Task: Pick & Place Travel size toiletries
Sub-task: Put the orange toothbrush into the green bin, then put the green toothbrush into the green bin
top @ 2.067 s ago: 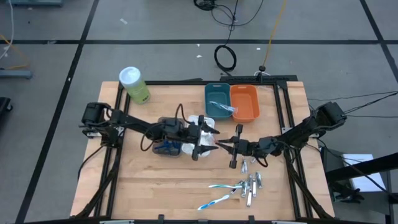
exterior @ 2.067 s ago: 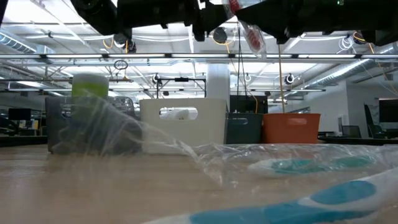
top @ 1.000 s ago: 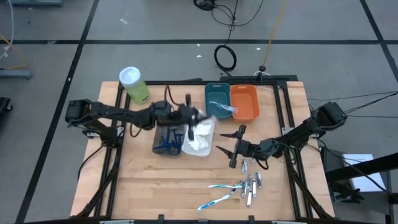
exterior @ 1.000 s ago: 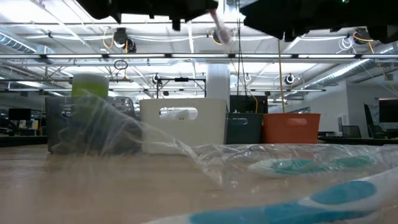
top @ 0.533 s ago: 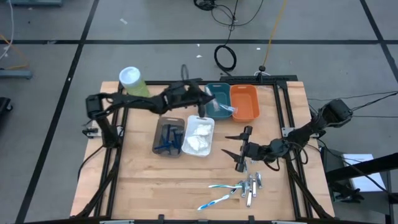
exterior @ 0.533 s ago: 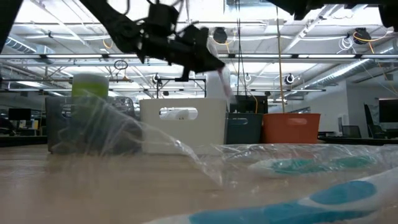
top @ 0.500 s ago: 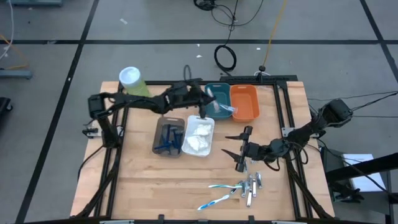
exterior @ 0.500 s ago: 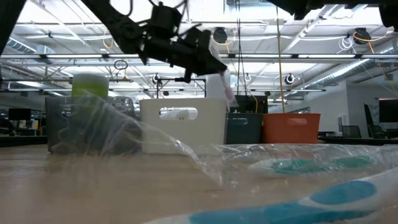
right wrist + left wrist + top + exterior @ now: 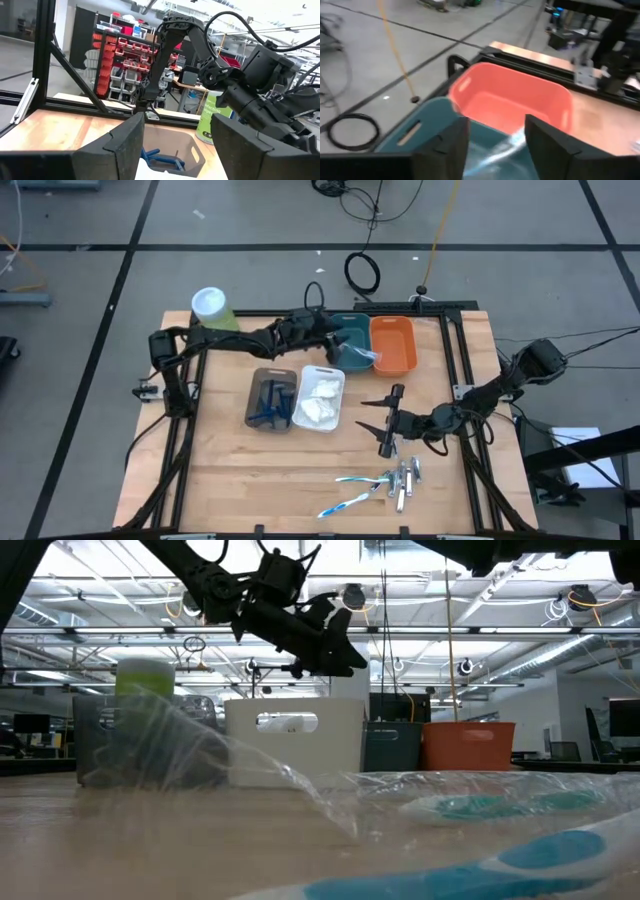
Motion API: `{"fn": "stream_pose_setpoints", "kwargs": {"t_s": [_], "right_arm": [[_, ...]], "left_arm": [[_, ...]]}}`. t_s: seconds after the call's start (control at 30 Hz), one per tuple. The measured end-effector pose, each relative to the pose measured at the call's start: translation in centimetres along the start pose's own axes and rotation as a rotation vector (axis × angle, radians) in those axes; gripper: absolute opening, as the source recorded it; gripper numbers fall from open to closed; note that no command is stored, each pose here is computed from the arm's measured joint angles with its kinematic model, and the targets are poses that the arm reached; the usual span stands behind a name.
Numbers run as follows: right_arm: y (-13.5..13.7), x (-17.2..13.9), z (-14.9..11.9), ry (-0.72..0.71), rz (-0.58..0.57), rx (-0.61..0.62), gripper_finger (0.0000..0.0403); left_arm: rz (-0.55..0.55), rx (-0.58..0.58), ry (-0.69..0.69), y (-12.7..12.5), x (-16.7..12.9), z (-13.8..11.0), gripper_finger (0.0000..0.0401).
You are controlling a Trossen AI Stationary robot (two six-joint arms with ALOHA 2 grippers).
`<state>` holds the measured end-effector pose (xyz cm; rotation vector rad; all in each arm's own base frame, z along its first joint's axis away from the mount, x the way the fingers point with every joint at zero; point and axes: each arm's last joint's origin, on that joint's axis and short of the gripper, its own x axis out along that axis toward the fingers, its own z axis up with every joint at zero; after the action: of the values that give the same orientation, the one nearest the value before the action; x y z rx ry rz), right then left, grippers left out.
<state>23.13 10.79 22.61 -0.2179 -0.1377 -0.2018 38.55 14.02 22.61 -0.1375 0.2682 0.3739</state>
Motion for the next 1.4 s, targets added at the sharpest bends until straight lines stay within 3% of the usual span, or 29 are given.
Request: {"fn": "stream_pose_setpoints", "kwargs": {"t_s": [0.27,0.43,0.6,0.8,0.9,1.03,1.2,1.4], "right_arm": [[0.0,0.0,0.0,-0.001,0.0,0.001,0.0216],[0.0,0.0,-0.1,0.004,0.005,0.004,0.0215],[0.1,0.0,-0.2,0.015,0.009,0.001,0.0214],[1.0,-0.5,-0.9,0.09,0.066,-0.039,0.0216],[1.9,-0.3,-0.3,0.142,0.07,-0.014,0.0213],[3.9,0.8,1.5,0.324,0.091,0.011,0.0211],[7.2,2.3,2.9,0.71,0.186,0.152,0.0211],[10.8,3.5,0.7,1.155,0.291,0.264,0.021]], "left_arm": [[-0.188,0.003,0.02,-0.6,-0.3,0.2,0.0259],[-0.207,0.05,0.021,-0.7,-2.1,1.8,0.0268],[-0.219,0.059,0.07,-1.1,-5.7,4.1,0.0269],[-0.385,0.026,0.099,-2.3,-11.5,6.8,0.0269],[-0.42,0.066,0.064,-3.1,-13.8,6.6,0.0269],[-0.421,0.1,-0.03,-3.9,-15.7,4.1,0.0269],[-0.315,0.052,-0.17,-3.2,-16.8,0.3,0.0269],[-0.29,-0.018,-0.202,-2.5,-17.2,-2.4,0.0269]]}}
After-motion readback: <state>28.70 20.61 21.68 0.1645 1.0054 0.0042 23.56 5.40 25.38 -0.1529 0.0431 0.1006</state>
